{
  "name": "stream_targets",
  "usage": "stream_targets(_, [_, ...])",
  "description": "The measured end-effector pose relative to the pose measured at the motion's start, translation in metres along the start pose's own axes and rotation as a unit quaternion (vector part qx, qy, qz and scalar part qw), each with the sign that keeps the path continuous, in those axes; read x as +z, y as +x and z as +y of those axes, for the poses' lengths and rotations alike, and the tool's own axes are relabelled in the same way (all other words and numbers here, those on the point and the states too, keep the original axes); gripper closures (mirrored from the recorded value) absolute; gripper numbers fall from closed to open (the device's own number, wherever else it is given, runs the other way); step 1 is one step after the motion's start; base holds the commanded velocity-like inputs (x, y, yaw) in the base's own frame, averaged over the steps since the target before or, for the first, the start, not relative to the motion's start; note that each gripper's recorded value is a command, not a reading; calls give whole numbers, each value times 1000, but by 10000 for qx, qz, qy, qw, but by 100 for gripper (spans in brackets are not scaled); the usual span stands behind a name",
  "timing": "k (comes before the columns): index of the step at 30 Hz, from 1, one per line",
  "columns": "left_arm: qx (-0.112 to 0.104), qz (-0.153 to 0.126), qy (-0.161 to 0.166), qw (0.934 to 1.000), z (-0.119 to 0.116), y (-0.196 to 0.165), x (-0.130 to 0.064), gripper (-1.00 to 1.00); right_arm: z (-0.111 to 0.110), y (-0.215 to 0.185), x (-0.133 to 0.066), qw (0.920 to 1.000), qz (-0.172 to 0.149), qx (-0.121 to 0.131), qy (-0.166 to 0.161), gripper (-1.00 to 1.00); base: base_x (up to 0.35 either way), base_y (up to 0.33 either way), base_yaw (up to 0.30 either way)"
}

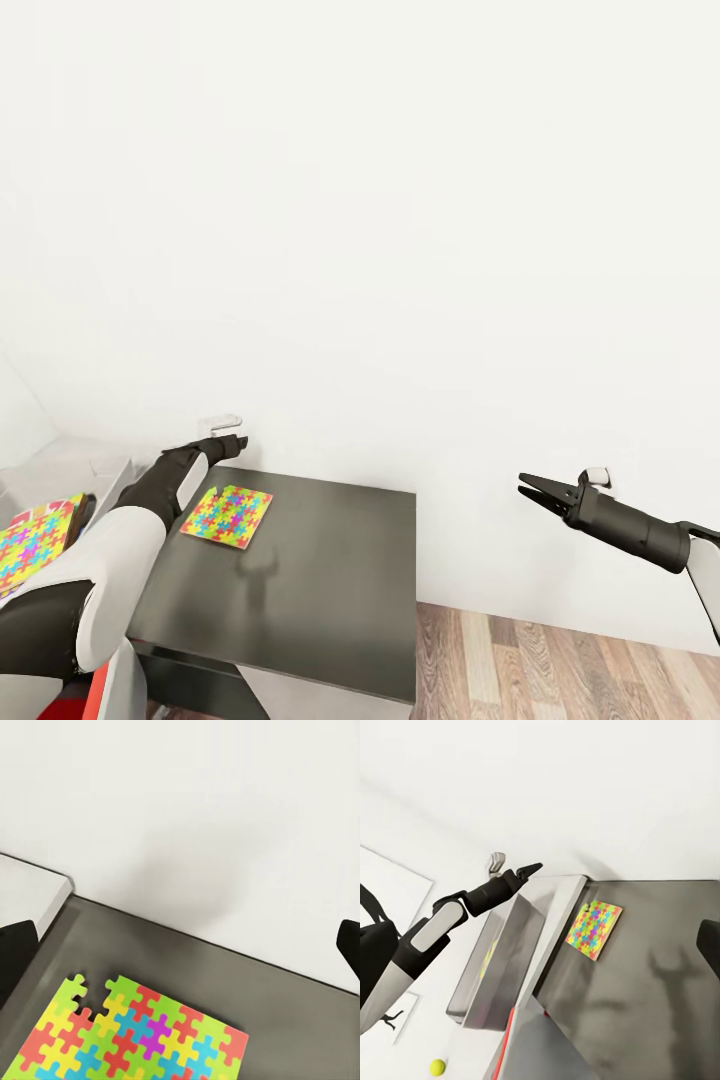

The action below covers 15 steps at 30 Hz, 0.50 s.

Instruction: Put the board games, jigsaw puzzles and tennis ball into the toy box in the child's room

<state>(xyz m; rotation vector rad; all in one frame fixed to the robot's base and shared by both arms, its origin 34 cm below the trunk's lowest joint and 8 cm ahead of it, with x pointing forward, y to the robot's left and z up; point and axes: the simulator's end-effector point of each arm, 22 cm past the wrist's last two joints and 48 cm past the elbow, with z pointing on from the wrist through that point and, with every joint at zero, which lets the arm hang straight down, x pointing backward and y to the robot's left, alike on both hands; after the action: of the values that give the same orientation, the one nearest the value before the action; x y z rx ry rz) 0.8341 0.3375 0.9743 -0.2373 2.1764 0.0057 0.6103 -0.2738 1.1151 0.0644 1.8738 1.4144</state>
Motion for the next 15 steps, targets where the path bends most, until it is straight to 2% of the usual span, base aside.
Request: stream_targets(15, [15,17,-5,10000,0,2,0,-100,-5,1,-1,10000,-10,75,41,-100,0,0,0])
